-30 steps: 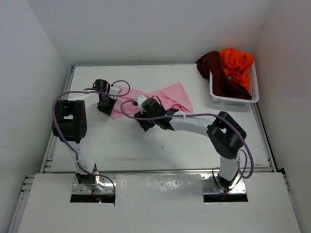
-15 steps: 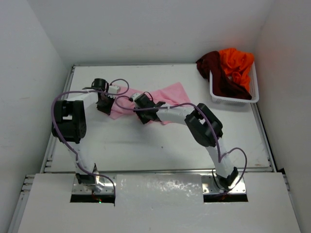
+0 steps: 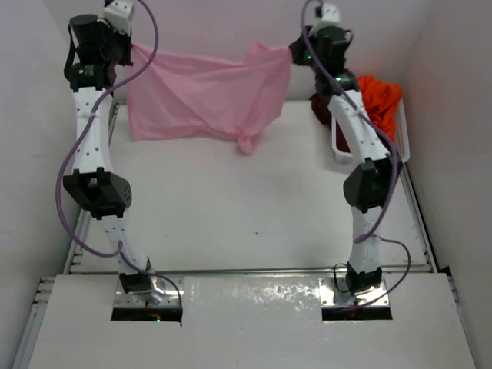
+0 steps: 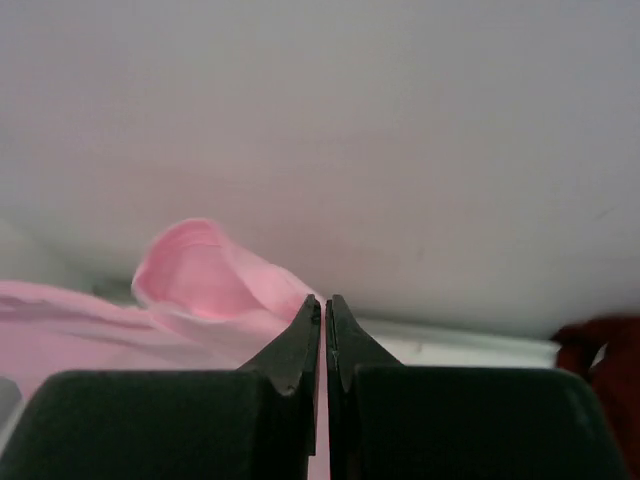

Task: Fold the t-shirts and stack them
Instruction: Move the tshirt to the center of the board

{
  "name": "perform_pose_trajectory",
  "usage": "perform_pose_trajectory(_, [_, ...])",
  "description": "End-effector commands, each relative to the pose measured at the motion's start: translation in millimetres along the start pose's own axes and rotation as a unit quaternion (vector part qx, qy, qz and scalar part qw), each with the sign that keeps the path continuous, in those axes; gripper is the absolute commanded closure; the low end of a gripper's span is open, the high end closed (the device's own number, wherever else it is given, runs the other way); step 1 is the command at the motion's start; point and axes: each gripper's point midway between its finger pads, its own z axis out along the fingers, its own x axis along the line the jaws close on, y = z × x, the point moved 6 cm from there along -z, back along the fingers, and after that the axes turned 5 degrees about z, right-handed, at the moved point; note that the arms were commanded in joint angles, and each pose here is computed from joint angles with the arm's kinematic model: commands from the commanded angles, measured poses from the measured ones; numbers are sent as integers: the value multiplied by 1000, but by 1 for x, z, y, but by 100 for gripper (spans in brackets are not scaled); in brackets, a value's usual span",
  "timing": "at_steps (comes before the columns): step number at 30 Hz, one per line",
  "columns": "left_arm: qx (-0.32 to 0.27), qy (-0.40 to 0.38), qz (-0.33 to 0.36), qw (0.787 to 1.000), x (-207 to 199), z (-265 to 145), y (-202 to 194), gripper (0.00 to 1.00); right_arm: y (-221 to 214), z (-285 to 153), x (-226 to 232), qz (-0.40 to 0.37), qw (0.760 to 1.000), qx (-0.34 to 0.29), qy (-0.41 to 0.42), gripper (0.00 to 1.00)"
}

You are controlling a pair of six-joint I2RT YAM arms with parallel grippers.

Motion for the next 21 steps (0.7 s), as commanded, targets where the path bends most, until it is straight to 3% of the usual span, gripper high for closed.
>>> perform_pose_trajectory(1, [-93, 15, 49, 994, 7, -28, 60, 100, 93, -49, 19, 27, 992, -113, 57, 100])
perform_pose_trajectory(4, [-116, 21, 96, 988, 5, -53, 67, 100, 99, -80, 9, 14, 992, -116, 54, 100])
perform_pose_trajectory(6, [-81, 1, 112, 990, -4, -63, 48, 100, 107, -107, 18, 2, 990, -126, 69, 100])
perform_pose_trajectory(8, [-27, -31, 127, 991, -16, -63, 17, 100, 61, -122, 9, 9, 995, -72, 64, 100])
perform_pose_trajectory(9, [-33, -29, 136, 990, -16, -72, 23, 100, 84, -140, 19, 4, 991, -108, 78, 100])
perform_pose_trajectory(10, [2, -37, 134, 990, -22, -69, -2, 100, 41, -140, 5, 10, 996, -65, 62, 100])
perform_pose_trajectory(11, [5, -39, 144, 989, -25, -83, -3, 100, 48, -165, 10, 6, 994, -86, 65, 100])
perform_pose_trajectory(14, [67, -163, 179, 968, -66, -105, -51, 100, -21, -177, -3, 18, 999, -17, 36, 100])
perform_pose_trajectory(17, [145, -329, 187, 914, -129, -139, -123, 100, -85, -176, 2, -15, 998, 57, 6, 100])
perform_pose_trajectory(18, [205, -382, 195, 880, -150, -155, -167, 100, -102, -169, 5, -25, 996, 81, 0, 100])
perform_pose_trajectory(20, [240, -423, 218, 846, -173, -178, -193, 100, -121, -160, 15, -11, 994, 107, 2, 96])
perform_pose_trajectory(21, [274, -463, 223, 813, -182, -198, -218, 100, -136, -148, 16, 0, 992, 129, 4, 95])
